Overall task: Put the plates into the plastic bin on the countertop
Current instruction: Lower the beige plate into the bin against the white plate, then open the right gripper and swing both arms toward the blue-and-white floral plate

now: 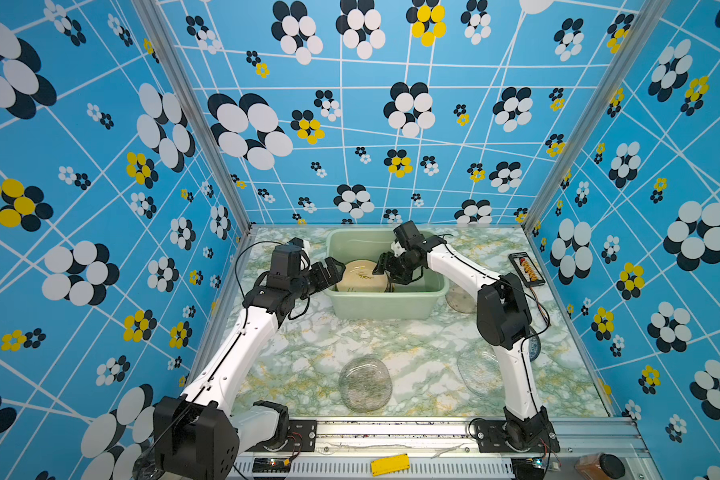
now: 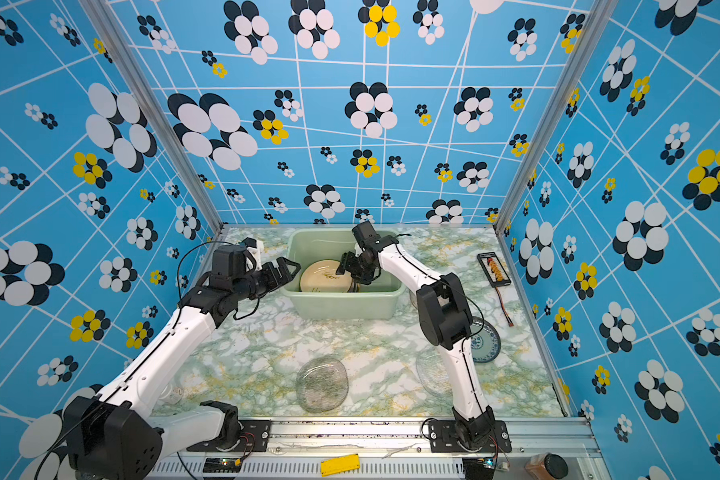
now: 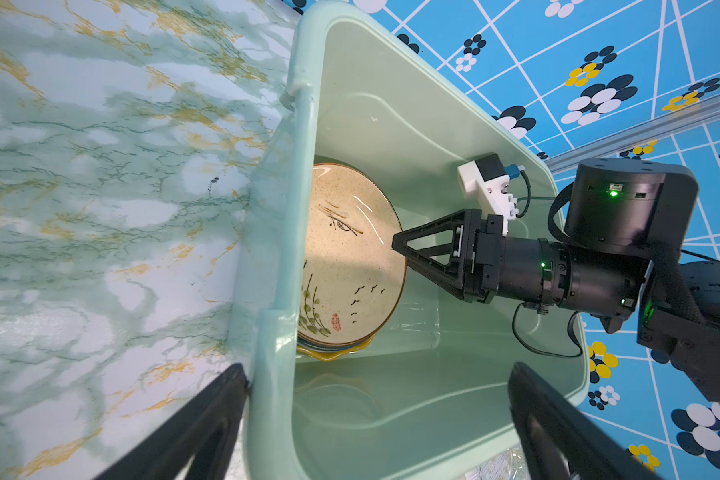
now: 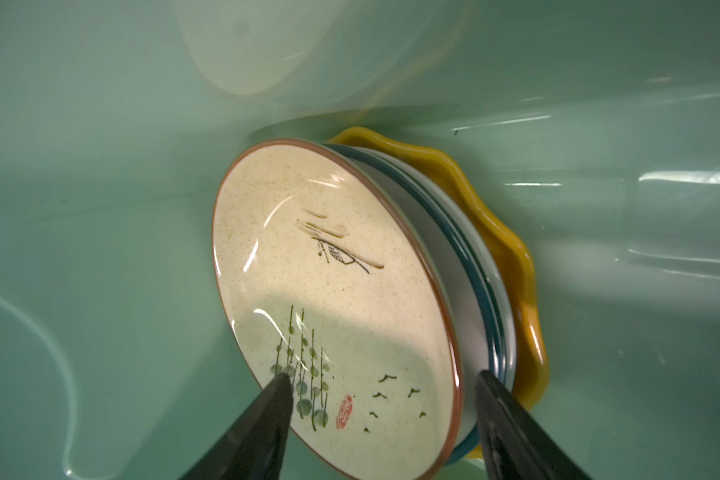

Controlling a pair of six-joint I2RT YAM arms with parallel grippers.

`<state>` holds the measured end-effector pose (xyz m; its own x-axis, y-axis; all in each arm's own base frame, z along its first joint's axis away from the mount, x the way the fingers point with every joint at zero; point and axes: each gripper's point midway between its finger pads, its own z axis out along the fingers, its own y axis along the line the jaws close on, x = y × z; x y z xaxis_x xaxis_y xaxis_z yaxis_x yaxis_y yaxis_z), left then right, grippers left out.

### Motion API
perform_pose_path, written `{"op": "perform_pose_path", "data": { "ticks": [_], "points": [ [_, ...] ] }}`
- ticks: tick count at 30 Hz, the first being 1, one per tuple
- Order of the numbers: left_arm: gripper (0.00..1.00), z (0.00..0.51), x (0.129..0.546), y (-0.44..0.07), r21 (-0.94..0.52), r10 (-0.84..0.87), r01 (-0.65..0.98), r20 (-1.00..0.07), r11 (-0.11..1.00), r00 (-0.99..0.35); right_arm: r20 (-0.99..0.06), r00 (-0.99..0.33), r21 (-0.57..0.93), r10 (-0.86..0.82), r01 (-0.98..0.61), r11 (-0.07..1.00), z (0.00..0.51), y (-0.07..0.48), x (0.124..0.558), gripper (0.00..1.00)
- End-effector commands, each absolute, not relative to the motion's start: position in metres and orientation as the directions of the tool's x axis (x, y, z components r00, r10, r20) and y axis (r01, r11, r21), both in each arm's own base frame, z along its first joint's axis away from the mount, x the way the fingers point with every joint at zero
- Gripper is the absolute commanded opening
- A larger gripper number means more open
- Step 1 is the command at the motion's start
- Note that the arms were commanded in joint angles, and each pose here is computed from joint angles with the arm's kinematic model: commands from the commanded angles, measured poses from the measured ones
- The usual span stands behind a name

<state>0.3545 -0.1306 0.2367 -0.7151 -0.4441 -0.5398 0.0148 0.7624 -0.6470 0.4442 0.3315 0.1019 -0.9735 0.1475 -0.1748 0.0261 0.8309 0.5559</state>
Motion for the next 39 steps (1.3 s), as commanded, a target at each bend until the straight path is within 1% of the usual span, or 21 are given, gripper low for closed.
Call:
{"op": "perform_pose_path", "data": {
  "ticks": [1,4,6,8,9,13,18,21,25,28,31,33,36,39],
  "points": [
    [0.99,0.253,0.355,-0.128,-0.638,-0.441,0.038,-0.573,0.769,-0.691,-0.202,-0.97,0.527,0.135,0.009,0.85,0.112,0.325,0.446,0.81],
    [0.99,0.257,0.353,-0.126,-0.635,-0.442,0.041,-0.581,0.771,-0.684,-0.23,-0.965,0.512,0.126,-0.01,0.859,0.125,0.32,0.446,0.89],
    [0.99,0.261,0.352,-0.125,-0.632,-0.442,0.042,-0.588,0.774,-0.677,-0.255,-0.959,0.501,0.12,-0.025,0.865,0.136,0.317,0.446,0.91],
    [0.99,0.268,0.35,-0.123,-0.627,-0.443,0.049,-0.601,0.777,-0.665,-0.308,-0.944,0.497,0.12,-0.052,0.866,0.164,0.312,0.446,0.95],
    [0.99,0.271,0.349,-0.122,-0.626,-0.446,0.052,-0.608,0.778,-0.657,-0.326,-0.938,0.492,0.117,-0.062,0.868,0.173,0.31,0.446,0.99],
    [0.99,0.284,0.342,-0.12,-0.623,-0.442,0.082,-0.635,0.778,-0.634,-0.4,-0.91,0.467,0.106,-0.103,0.878,0.209,0.299,0.443,0.99],
    [0.99,0.307,0.329,-0.122,-0.622,-0.429,0.147,-0.672,0.769,-0.604,-0.463,-0.881,0.435,0.097,-0.13,0.891,0.246,0.284,0.434,0.99],
    [0.99,0.33,0.32,-0.131,-0.603,-0.386,0.232,-0.713,0.763,-0.585,-0.526,-0.842,0.423,0.12,-0.137,0.896,0.282,0.265,0.425,0.99],
    [0.99,0.364,0.307,-0.159,-0.503,-0.242,0.392,-0.8,0.77,-0.549,-0.566,-0.8,0.44,0.201,-0.087,0.894,0.315,0.219,0.408,0.98],
    [0.99,0.385,0.298,-0.19,-0.415,-0.116,0.505,-0.846,0.757,-0.521,-0.564,-0.783,0.455,0.264,-0.027,0.89,0.319,0.178,0.389,0.97],
    [0.99,0.397,0.288,-0.225,-0.351,-0.006,0.599,-0.866,0.72,-0.5,-0.532,-0.776,0.465,0.339,0.067,0.883,0.305,0.133,0.365,0.96],
    [0.99,0.4,0.281,-0.247,-0.323,0.051,0.647,-0.871,0.691,-0.489,-0.492,-0.775,0.476,0.397,0.142,0.868,0.288,0.105,0.347,0.95],
    [0.99,0.397,0.27,-0.28,-0.278,0.133,0.708,-0.875,0.649,-0.466,-0.463,-0.74,0.478,0.487,0.254,0.841,0.268,0.061,0.323,0.94],
    [0.99,0.389,0.257,-0.313,-0.263,0.201,0.756,-0.865,0.599,-0.46,-0.417,-0.694,0.503,0.586,0.361,0.785,0.247,0.027,0.3,0.94]
  ]
}}
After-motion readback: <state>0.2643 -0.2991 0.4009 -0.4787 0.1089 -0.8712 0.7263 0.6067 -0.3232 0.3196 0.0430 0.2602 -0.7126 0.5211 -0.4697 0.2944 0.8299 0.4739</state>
